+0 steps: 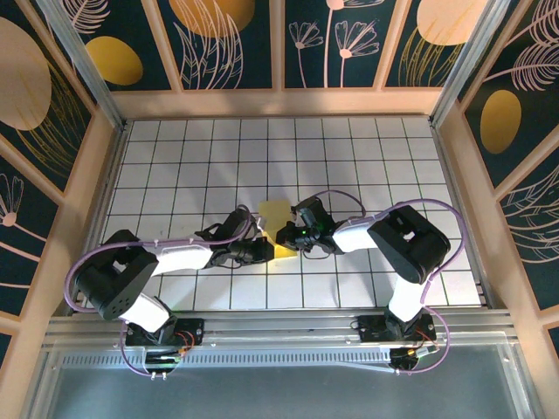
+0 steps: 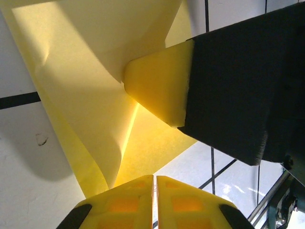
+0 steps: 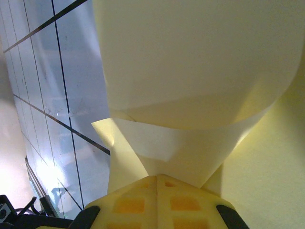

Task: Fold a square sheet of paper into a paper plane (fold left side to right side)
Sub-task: Fold the triangle a second time at the center of the table.

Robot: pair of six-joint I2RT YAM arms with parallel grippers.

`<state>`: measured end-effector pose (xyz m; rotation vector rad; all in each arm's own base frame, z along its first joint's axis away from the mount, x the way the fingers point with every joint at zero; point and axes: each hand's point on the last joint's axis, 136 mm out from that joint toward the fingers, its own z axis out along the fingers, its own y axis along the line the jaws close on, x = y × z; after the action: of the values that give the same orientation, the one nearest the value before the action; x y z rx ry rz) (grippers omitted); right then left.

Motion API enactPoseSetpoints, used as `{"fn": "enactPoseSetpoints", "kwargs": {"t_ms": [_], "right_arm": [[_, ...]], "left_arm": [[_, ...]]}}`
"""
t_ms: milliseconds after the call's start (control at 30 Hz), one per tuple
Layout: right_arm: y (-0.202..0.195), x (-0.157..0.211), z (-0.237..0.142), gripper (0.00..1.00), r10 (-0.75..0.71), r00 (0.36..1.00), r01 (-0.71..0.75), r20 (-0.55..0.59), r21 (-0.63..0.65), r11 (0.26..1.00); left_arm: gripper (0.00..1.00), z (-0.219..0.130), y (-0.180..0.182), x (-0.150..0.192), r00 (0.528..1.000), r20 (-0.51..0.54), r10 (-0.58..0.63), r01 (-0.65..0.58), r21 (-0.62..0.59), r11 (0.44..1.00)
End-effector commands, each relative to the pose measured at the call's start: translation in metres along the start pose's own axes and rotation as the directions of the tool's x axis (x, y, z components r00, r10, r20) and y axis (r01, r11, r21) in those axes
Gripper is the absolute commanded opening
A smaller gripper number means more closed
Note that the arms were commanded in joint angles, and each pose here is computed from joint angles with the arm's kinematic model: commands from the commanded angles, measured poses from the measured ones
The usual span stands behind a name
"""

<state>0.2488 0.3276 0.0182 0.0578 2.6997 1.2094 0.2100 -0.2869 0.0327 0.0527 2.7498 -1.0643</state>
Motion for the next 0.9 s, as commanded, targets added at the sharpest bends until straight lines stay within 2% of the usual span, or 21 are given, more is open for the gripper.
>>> {"fn": "enactPoseSetpoints", "kwargs": {"t_ms": [0, 200, 867], "right_arm": [[-0.022, 0.018, 0.001, 0.00, 0.025, 0.999, -0.021, -0.048, 0.078, 0.997], [-0.022, 0.019, 0.002, 0.00, 0.023, 0.998, -0.019, -0.053, 0.080, 0.997], [-0.023, 0.019, 0.002, 0.00, 0.019, 0.998, -0.014, -0.057, 0.089, 0.996]], "left_arm": [[0.10, 0.000, -0.010, -0.015, 0.999, 0.044, 0.006, -0.007, 0.018, 1.000], [0.09, 0.003, -0.004, -0.022, 0.998, 0.068, 0.010, -0.009, -0.020, 1.000], [0.08, 0.012, 0.022, -0.012, 0.999, 0.041, 0.007, -0.003, -0.102, 0.995]]}}
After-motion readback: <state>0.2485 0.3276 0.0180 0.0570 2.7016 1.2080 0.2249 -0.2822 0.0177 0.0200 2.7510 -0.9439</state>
